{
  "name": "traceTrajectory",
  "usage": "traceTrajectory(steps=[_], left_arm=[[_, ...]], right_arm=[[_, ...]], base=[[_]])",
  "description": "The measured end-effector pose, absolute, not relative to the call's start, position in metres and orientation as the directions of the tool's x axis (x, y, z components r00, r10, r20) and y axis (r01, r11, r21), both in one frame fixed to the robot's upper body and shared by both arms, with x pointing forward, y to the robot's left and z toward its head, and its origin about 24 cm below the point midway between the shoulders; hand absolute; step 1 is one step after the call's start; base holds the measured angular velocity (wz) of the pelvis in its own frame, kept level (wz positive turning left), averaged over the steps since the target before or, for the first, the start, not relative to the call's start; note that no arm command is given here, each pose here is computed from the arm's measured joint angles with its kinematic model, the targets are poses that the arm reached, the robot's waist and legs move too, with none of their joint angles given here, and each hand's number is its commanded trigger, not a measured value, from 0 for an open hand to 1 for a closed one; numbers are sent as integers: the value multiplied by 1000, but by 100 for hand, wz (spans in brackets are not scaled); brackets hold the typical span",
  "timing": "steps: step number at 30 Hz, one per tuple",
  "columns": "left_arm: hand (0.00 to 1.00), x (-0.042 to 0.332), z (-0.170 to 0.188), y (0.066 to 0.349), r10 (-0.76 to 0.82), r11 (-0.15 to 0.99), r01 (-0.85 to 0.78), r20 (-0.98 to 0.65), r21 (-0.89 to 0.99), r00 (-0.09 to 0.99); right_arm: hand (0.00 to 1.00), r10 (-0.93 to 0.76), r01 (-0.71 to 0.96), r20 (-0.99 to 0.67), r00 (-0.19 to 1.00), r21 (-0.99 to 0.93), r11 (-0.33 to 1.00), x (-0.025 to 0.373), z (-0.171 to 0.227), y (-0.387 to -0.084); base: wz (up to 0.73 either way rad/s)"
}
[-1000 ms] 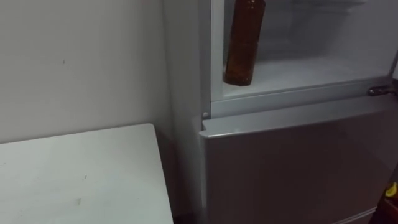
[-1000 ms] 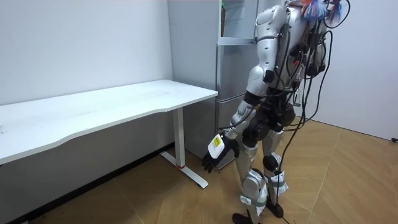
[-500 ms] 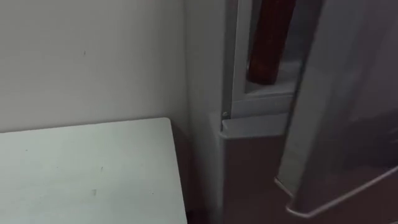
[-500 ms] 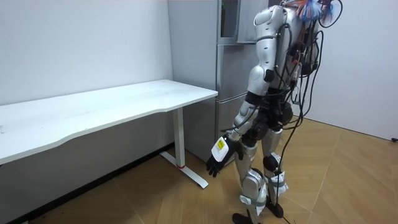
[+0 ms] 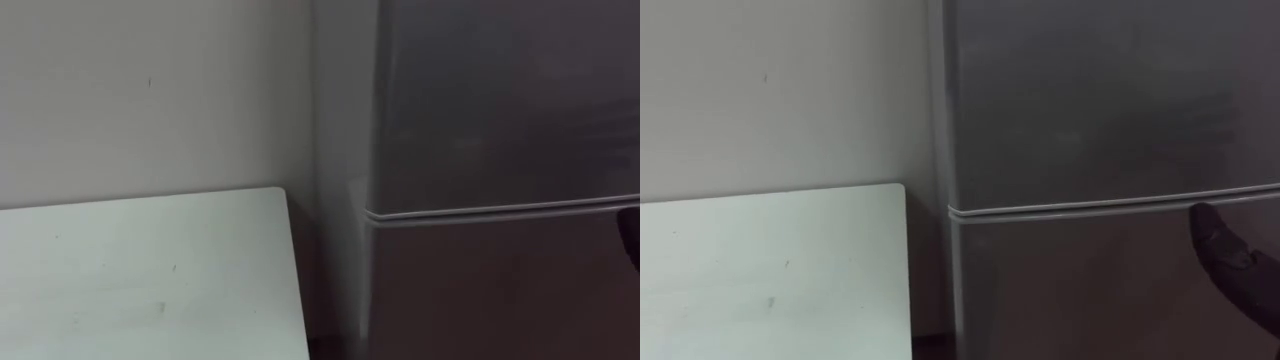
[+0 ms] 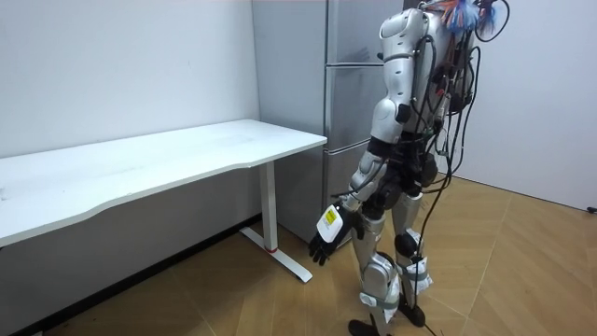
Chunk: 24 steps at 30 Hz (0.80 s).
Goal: Put the bottle in the upper fridge
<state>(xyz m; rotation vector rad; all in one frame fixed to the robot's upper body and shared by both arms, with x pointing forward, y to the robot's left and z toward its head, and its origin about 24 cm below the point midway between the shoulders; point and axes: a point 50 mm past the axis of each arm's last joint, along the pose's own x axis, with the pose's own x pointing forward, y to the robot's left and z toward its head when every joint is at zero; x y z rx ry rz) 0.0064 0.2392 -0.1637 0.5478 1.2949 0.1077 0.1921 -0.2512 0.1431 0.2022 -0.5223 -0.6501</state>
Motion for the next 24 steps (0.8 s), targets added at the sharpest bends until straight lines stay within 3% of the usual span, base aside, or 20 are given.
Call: traceTrajectory(steps=[19, 24], left_arm=[[0, 9, -164, 239, 370, 870, 226, -882, 439, 291], [0, 16, -162, 241, 371, 866, 221, -872, 449, 319]], right_arm=[[0, -551, 478, 445, 706, 274, 834, 194, 145, -247], [0, -505, 440, 400, 765, 247, 863, 200, 132, -240]], base=[[2], [0]])
